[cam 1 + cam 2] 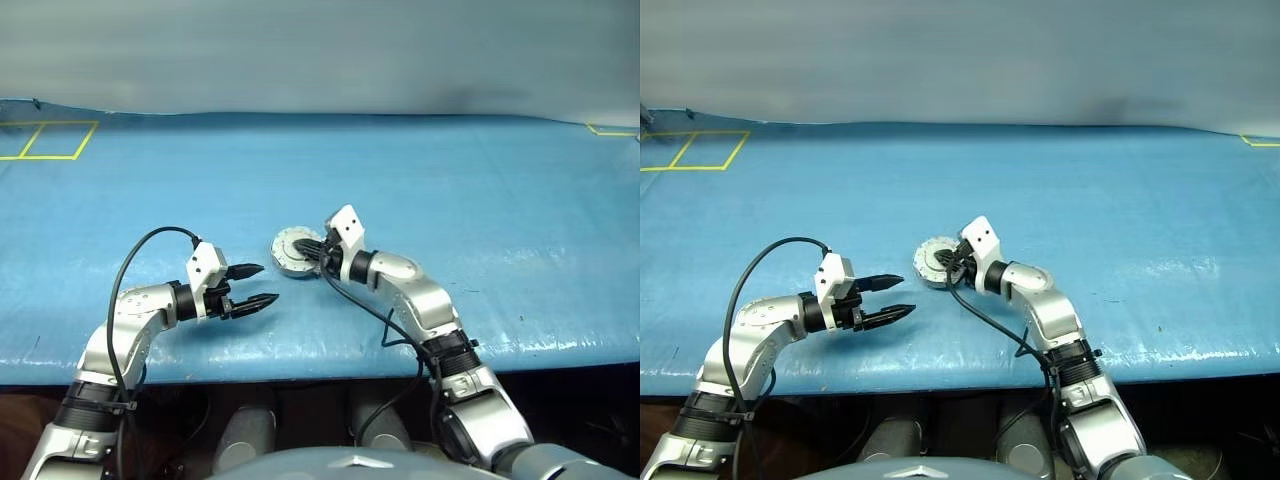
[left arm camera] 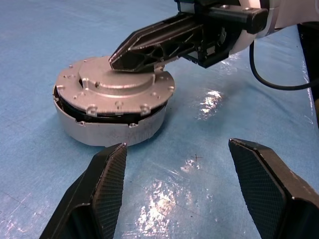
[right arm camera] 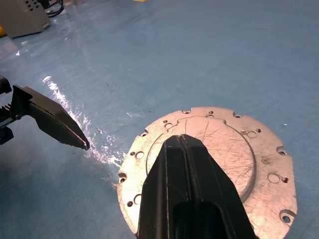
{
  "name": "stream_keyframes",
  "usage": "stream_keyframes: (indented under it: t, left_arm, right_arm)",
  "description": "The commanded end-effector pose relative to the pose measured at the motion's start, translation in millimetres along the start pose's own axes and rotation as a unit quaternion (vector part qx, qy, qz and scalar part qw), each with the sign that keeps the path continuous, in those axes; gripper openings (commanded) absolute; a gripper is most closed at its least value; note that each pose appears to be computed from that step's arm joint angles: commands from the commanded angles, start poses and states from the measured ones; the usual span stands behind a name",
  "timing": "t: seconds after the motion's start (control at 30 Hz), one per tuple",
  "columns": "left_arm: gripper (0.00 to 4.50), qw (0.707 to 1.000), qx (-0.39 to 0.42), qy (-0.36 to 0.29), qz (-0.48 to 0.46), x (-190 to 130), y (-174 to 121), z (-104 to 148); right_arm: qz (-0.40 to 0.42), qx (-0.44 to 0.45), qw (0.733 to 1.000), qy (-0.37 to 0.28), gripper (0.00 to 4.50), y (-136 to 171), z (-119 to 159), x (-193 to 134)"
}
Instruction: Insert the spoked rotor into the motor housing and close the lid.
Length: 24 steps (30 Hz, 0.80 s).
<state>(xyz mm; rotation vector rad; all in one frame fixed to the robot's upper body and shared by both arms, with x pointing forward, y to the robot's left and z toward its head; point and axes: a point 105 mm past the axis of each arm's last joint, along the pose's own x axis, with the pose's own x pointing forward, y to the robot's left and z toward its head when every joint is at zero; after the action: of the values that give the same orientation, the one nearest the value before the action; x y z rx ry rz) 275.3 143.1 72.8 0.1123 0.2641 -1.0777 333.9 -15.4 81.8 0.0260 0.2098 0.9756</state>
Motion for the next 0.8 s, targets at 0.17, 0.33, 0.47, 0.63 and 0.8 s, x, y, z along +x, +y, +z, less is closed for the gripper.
stream_keyframes:
  t: [0.17,0.33,0.47,0.63,0.8]
  left_arm:
    - [3.53,1.0,0.02,-0.012,0.006,-1.6,1.5,12.6]
    - [3.53,1.0,0.02,-0.013,0.01,-1.3,1.8,12.9]
    - [3.53,1.0,0.021,-0.013,0.009,0.5,1.0,12.8]
    - [3.53,1.0,0.021,-0.014,0.008,2.5,0.3,13.6]
    - [3.53,1.0,0.022,-0.014,0.012,1.0,1.4,13.8]
  right_arm:
    - [-0.018,0.014,0.999,0.033,0.0,3.4,-26.5,2.7]
    - [-0.046,0.008,0.997,0.058,0.0,-3.5,-41.6,3.5]
    - [-0.066,0.02,0.997,0.029,0.0,-9.7,-29.9,8.4]
    - [-0.077,0.024,0.996,0.033,0.0,-14.1,-27.4,14.5]
    - [-0.07,0.02,0.997,0.04,0.0,-6.0,-32.7,15.4]
